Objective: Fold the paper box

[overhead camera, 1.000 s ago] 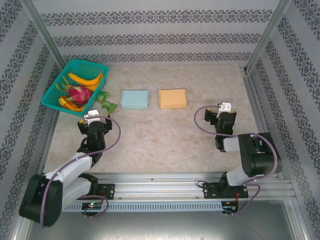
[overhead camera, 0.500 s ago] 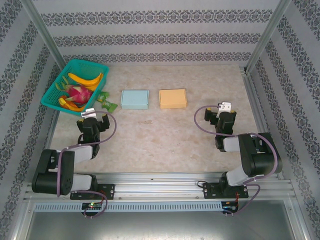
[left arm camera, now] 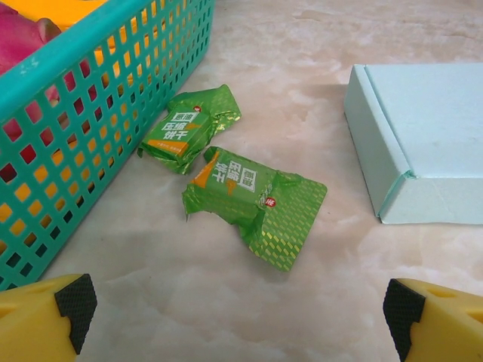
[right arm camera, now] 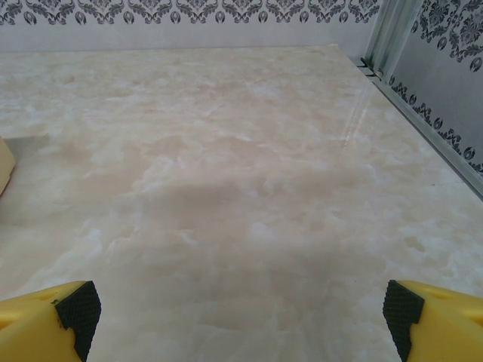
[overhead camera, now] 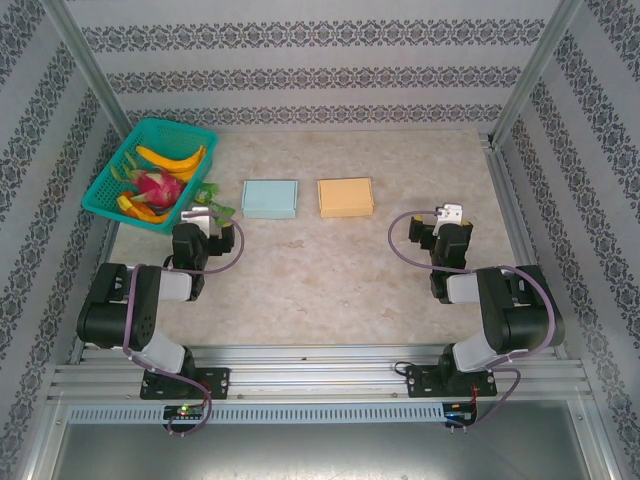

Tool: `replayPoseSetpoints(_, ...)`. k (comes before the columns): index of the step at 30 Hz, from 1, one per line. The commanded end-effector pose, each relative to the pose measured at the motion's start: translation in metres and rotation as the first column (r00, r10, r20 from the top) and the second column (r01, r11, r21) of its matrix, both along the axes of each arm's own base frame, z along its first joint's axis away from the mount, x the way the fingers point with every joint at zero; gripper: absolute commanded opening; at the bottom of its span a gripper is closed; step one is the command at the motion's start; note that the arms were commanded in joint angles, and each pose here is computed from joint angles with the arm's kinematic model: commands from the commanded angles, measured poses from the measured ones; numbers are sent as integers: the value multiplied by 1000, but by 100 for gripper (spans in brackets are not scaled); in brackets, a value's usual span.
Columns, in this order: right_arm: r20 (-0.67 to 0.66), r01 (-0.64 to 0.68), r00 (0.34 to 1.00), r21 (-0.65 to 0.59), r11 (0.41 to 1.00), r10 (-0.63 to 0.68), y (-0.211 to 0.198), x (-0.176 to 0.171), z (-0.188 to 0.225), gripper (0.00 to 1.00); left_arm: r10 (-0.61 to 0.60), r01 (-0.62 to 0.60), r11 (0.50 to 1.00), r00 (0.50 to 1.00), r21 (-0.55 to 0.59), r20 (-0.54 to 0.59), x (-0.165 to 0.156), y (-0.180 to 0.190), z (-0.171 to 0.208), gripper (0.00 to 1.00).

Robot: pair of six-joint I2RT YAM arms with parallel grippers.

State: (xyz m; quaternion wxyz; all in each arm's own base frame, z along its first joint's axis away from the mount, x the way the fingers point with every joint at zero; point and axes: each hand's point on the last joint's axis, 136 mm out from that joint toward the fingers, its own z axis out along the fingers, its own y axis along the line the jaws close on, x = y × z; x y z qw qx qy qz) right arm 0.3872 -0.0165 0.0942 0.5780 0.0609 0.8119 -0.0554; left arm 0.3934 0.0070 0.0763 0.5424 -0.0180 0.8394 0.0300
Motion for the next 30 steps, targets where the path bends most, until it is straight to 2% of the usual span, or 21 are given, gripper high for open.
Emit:
replayPoseSetpoints(1, 42, -20, 999, 0, 1000, 20, 4, 6, 13, 98, -11, 9, 999, 999, 39, 47, 1, -4, 9, 100)
replayPoseSetpoints(30, 43, -21, 999, 0, 1000, 21, 4, 7, 14, 98, -34, 34, 999, 999, 0, 21, 5, -3, 6, 100)
